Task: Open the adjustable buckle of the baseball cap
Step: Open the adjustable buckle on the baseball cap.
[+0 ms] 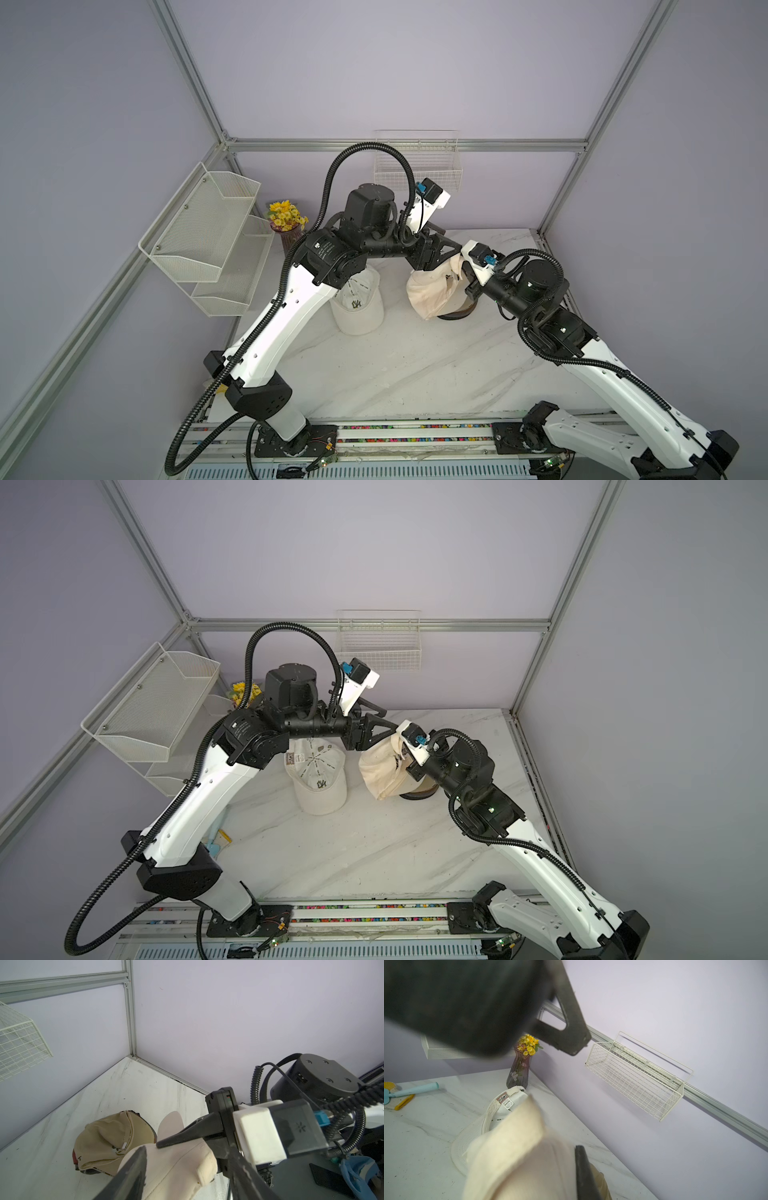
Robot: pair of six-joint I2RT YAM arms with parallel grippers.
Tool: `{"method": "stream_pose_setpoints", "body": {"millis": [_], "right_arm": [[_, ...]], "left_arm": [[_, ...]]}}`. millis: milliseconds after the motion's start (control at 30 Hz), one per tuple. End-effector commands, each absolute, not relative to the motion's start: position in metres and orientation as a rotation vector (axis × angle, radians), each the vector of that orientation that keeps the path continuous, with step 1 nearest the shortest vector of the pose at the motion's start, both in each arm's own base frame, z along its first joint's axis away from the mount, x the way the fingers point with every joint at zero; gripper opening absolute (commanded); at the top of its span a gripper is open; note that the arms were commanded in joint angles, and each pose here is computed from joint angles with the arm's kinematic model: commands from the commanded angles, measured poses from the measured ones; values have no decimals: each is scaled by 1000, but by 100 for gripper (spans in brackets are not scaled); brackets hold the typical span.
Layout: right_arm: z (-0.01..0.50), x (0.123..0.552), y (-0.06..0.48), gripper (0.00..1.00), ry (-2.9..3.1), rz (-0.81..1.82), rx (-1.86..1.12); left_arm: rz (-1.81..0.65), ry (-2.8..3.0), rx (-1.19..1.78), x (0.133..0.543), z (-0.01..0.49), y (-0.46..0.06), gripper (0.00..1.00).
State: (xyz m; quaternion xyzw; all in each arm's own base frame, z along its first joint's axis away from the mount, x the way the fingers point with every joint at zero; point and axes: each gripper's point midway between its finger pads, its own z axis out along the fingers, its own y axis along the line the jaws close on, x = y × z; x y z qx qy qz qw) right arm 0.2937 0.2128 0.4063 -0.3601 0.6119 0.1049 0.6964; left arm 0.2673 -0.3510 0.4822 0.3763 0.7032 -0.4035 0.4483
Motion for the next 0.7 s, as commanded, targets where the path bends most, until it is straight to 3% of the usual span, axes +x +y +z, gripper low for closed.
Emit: {"method": "stream_pose_setpoints", "body": {"millis": [0,367,667], "right_arm": [[423,290,212,0,1331,252,-780],[428,289,214,0,1323,276,-773],[431,288,214,0,1317,278,-775]], "left_arm": [[-1058,1704,960,256,494,-351,63],[-1051,1743,990,255,478,-353,61],[-1103,1753,1023,254,471,-365,51]]}}
